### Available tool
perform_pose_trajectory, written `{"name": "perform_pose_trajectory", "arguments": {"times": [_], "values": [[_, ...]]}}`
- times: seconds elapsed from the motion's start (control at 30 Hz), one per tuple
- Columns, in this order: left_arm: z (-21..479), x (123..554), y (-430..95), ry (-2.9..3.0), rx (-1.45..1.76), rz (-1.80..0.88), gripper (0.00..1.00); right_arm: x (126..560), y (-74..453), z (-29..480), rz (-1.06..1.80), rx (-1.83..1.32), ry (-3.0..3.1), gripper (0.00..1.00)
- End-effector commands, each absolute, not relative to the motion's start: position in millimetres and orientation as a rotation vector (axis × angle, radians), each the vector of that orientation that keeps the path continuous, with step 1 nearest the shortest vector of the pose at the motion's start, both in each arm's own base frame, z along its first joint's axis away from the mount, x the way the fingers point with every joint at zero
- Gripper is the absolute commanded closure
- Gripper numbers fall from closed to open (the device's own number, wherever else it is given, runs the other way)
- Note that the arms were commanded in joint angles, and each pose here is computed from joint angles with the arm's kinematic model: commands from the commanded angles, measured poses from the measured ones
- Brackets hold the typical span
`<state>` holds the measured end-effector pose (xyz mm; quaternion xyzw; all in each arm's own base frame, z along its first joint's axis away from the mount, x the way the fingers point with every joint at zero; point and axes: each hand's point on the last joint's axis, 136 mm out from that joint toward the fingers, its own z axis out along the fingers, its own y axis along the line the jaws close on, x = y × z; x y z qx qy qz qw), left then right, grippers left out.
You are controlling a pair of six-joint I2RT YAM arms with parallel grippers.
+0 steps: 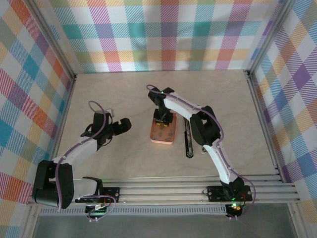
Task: Load the staples into the stapler
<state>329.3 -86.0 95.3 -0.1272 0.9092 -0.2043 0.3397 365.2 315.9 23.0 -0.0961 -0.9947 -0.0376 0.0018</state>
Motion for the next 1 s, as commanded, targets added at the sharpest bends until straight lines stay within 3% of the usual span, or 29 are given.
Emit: {"name": "perform_pose_trajectory", "arguments": {"times": [0.0,0.47,0.8,0.97], "values": [[107,336,-85,2.332,-0.31,-0.545,0.06,352,316,17,-0.086,-0.298,-3.076,0.74],[111,336,-86,2.324,-0.304,-0.551,0.06,361,310,16,-0.069,-0.239,-3.132,0.84],[128,340,-96,2.29,-0.263,-0.614,0.06,383,316,83,-0.311,-0.071,-3.384,0.85],[150,341,-119,2.26,-0.164,-0.666,0.06,374,297,122,-0.369,0.042,-3.502,0.84]]}}
